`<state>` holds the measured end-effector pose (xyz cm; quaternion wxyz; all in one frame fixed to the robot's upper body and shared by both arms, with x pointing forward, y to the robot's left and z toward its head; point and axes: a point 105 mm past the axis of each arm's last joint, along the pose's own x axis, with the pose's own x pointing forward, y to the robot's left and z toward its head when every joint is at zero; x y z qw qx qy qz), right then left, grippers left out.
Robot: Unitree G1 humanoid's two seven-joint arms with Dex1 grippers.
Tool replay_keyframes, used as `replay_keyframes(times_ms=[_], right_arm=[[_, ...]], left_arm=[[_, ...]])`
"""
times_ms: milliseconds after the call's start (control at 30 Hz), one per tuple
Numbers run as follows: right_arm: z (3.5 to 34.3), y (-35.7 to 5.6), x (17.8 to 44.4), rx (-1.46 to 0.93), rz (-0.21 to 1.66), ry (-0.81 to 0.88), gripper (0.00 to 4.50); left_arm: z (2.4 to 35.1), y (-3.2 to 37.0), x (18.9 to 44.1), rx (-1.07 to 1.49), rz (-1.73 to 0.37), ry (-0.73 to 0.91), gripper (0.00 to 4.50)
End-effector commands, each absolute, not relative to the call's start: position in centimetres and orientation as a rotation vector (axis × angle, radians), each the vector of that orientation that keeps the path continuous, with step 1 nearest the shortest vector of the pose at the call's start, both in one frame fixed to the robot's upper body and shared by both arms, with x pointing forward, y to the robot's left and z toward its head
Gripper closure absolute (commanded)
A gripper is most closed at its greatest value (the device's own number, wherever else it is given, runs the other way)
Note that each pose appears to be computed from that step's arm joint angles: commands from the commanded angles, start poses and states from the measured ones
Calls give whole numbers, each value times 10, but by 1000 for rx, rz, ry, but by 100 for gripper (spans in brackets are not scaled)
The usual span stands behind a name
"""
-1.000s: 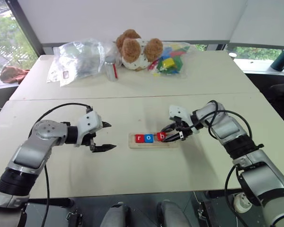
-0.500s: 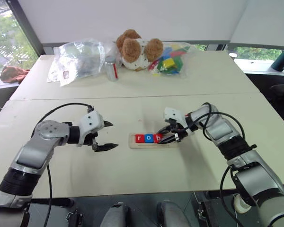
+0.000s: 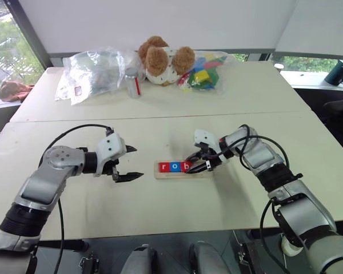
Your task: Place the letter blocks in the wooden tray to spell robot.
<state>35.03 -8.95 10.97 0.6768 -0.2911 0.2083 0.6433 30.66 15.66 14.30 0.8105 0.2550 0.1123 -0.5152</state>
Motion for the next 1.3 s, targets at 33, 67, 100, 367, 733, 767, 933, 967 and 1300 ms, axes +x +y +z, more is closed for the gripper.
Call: replay_keyframes(times_ms=[33,67,100,367,733,767,933,967,1300], right_arm=[[118,-88,354,-668,1428,441,233],[119,-88,355,-668,1421,435,196],[123,-88,357,-665,1410,418,149],[162,-87,354,-628,1362,306,3],[156,-112,367,-758,1191,296,3],[153,-116,370,-780,1181,306,3],[150,-121,386,-809,1139,307,3],[150,-120,388,-811,1139,304,3],[141,-106,394,-801,1174,297,3]], left_arm=[[151,155,306,557,-1097,197,0],[151,155,307,556,-1097,197,0],[151,155,307,555,-1098,197,0],[150,154,307,550,-1100,195,0],[152,151,309,547,-1110,191,0],[152,151,309,547,-1110,191,0],[153,152,309,547,-1107,194,0],[153,152,309,546,-1106,194,0],[151,152,308,536,-1094,198,0]])
